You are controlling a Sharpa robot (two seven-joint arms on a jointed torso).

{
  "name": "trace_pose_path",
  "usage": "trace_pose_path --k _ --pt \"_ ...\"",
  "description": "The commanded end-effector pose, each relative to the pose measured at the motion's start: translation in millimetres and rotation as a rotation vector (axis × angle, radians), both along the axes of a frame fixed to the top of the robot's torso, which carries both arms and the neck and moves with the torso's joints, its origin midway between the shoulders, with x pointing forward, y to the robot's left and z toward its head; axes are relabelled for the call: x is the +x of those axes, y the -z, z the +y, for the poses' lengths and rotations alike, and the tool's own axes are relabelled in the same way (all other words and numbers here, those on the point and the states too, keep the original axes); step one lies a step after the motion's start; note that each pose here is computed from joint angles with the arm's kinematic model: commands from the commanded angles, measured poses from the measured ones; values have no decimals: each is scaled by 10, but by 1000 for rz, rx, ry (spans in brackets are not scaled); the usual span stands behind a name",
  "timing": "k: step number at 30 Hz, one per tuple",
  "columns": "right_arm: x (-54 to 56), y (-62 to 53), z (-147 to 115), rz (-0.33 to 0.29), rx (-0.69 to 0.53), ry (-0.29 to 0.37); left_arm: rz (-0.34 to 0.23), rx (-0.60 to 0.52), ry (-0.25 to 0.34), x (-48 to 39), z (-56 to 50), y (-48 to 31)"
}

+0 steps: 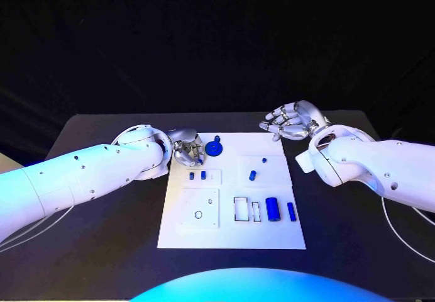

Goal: Assemble the parts on the task board

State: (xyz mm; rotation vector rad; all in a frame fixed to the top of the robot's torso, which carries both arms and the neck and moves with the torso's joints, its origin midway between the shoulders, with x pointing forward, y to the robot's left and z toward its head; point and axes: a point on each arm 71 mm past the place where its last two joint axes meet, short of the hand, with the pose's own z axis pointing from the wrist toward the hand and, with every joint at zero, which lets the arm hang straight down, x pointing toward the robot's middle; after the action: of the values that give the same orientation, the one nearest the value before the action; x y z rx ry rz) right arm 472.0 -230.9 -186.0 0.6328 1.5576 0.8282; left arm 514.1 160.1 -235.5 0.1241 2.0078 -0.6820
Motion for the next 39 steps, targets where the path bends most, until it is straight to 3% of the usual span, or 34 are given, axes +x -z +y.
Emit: trace_pose_path --k 1,39 --pt "-6 -4 18 -7 -7 -22 40 52 13 -25 2 72" --pt "-3 -2 15 -7 -8 -22 -3 -15 -3 -26 -3 40"
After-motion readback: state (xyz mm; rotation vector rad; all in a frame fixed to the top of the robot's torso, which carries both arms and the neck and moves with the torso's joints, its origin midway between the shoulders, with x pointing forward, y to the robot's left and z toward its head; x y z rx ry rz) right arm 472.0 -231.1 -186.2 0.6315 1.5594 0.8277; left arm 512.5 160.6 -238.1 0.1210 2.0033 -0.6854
